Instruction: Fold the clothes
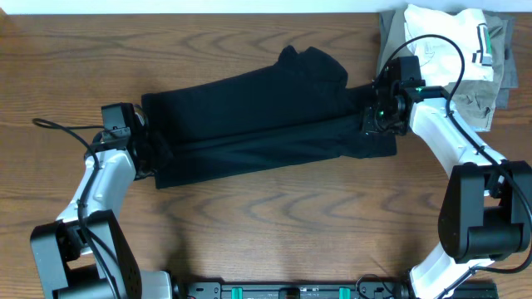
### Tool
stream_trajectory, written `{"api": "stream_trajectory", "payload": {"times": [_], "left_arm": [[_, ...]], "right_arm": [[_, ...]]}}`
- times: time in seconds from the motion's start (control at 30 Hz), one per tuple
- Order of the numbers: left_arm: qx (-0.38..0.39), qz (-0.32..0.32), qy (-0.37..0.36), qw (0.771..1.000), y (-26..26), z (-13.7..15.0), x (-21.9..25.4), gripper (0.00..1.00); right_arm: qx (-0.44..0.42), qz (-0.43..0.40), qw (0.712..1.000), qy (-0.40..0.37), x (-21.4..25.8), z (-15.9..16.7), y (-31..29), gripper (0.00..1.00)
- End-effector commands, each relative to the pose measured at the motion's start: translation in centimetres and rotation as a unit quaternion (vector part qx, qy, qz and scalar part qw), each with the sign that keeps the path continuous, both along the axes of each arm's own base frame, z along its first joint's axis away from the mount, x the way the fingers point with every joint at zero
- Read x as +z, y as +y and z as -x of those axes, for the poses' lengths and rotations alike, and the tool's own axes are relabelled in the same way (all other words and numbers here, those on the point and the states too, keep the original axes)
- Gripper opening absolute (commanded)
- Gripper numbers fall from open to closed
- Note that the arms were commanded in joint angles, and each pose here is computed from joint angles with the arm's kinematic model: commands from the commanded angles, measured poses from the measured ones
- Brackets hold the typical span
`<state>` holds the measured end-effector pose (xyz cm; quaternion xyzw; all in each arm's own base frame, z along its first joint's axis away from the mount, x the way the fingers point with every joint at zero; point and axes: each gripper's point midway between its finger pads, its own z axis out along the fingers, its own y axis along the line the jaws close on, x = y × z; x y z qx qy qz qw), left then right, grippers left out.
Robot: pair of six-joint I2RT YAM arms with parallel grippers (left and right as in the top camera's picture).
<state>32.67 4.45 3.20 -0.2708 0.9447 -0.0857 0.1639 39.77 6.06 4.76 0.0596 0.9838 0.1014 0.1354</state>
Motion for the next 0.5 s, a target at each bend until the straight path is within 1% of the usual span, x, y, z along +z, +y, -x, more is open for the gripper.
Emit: {"api": "stream_trajectory", "payload": {"times": [0.0,0.03,0.07,0.1,0.17,0.2,0.27,0.37,0.47], "left_arm": [[-0.002,-0.025,-0.005,1.000,0.9,-0.8,0.0,0.07],[-0.002,-0.025,-0.006,1.000,0.9,-0.9,0.0,0.10],[-0.002,-0.026,-0.007,1.000,1.0,-1.0,-0.1,0.16],[-0.002,-0.026,-0.007,1.000,0.9,-1.0,-0.1,0.26],[-0.002,-0.025,-0.006,1.000,1.0,-1.0,-0.1,0.40],[-0.002,-0.025,-0.006,1.000,1.0,-1.0,-0.1,0.47],[-0.006,-0.027,-0.006,1.000,1.0,-1.0,-0.1,0.56],[-0.012,-0.030,-0.009,0.999,1.0,-1.0,0.0,0.65],[-0.012,-0.031,-0.013,0.999,1.0,-1.1,0.7,0.71]], "right_arm": [[-0.003,0.012,1.000,-0.021,0.4,-1.2,-0.7,0.04],[-0.003,0.012,1.000,-0.023,0.5,-1.3,-0.7,0.11],[-0.003,0.012,1.000,-0.023,0.5,-1.3,-0.7,0.19],[-0.003,0.012,1.000,-0.024,0.5,-1.3,-0.7,0.29],[-0.002,0.012,1.000,-0.022,0.4,-1.2,-0.7,0.40],[-0.002,0.012,1.000,-0.022,0.4,-1.2,-0.7,0.42],[-0.002,0.010,1.000,-0.022,0.5,-1.2,-0.6,0.45],[0.000,0.006,1.000,-0.024,1.2,-1.2,-0.5,0.47],[0.009,0.010,0.999,-0.031,3.0,-1.2,-0.5,0.49]]}}
